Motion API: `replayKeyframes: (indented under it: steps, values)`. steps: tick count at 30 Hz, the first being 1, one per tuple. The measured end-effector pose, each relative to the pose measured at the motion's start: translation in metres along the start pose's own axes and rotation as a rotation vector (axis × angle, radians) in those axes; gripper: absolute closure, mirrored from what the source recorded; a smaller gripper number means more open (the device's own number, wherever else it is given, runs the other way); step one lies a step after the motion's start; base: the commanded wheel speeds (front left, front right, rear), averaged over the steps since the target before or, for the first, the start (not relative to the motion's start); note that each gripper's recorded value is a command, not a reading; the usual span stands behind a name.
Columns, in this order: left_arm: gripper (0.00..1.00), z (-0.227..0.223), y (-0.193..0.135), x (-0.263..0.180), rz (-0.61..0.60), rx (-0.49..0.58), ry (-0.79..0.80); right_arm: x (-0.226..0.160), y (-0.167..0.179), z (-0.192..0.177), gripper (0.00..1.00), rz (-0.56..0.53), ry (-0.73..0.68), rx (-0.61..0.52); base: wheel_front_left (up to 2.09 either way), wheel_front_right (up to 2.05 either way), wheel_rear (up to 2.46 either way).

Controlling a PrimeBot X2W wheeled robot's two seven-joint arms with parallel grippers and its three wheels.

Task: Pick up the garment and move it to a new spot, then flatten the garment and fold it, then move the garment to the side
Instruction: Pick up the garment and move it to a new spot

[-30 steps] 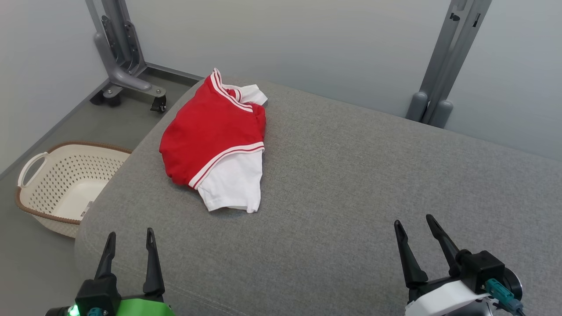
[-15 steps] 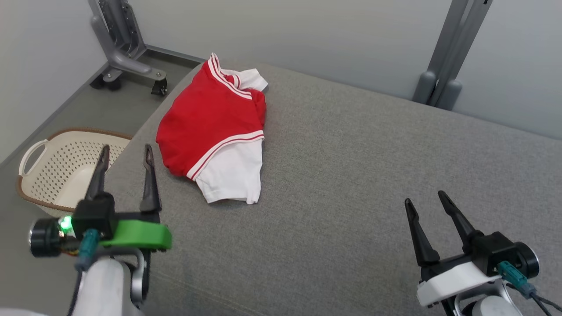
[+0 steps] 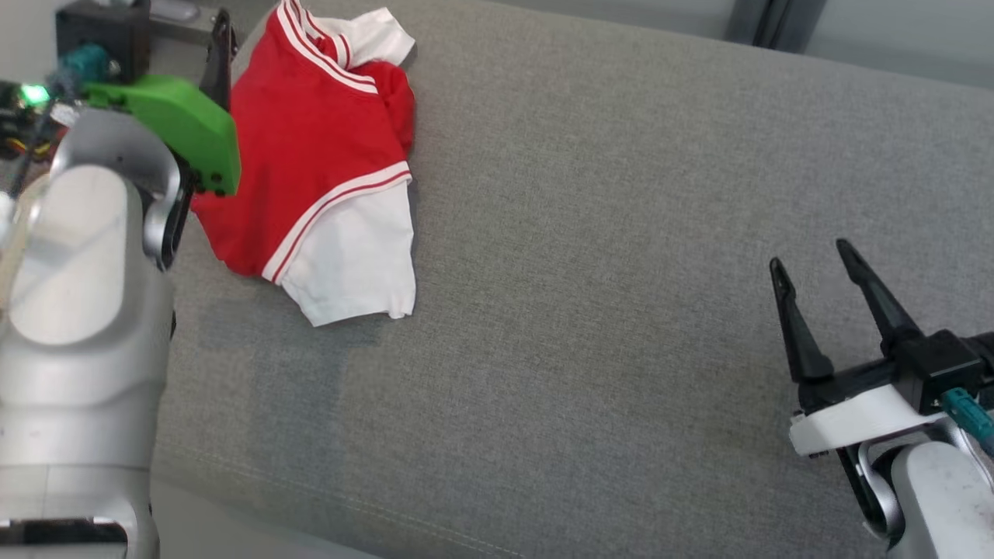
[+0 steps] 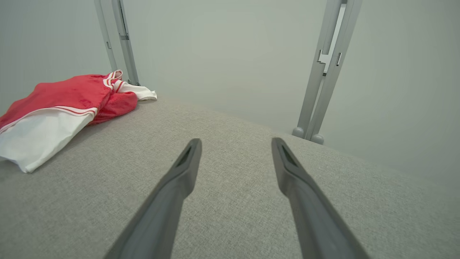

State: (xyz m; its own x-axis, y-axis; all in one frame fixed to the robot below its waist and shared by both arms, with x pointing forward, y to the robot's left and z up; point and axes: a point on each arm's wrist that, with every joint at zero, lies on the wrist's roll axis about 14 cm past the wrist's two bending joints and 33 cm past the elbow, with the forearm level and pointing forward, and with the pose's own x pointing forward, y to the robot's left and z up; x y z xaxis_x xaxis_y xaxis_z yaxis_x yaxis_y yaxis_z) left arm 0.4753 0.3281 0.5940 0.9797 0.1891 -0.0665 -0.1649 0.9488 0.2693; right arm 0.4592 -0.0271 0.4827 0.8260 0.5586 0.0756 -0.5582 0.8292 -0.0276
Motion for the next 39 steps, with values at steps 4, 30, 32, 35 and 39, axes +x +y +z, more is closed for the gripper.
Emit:
replayKeyframes:
  steps: [4,30,32,35,39]
  values:
    - [0.00,0.000,-0.011,0.041,-0.040,-0.048,0.071,0.009,-0.017,-0.009,0.00,-0.025,-0.004,0.001,0.00,0.00,0.00]
    - [1.00,-0.185,-0.062,0.076,-0.072,-0.163,0.596,-0.003,-0.072,-0.083,0.00,-0.126,0.129,-0.006,0.00,0.00,0.00]
    - [1.00,-0.169,-0.061,0.082,-0.072,-0.178,0.519,-0.002,-0.070,-0.080,0.00,-0.122,0.125,-0.006,0.00,0.00,0.00]
    - [1.00,-0.136,-0.058,0.090,-0.078,-0.188,0.358,-0.001,-0.065,-0.074,0.00,-0.116,0.116,-0.002,0.00,0.00,0.00]
    - [1.00,-0.083,-0.042,0.094,-0.075,-0.180,0.153,0.002,-0.054,-0.060,0.00,-0.111,0.088,0.018,0.00,0.00,0.00]
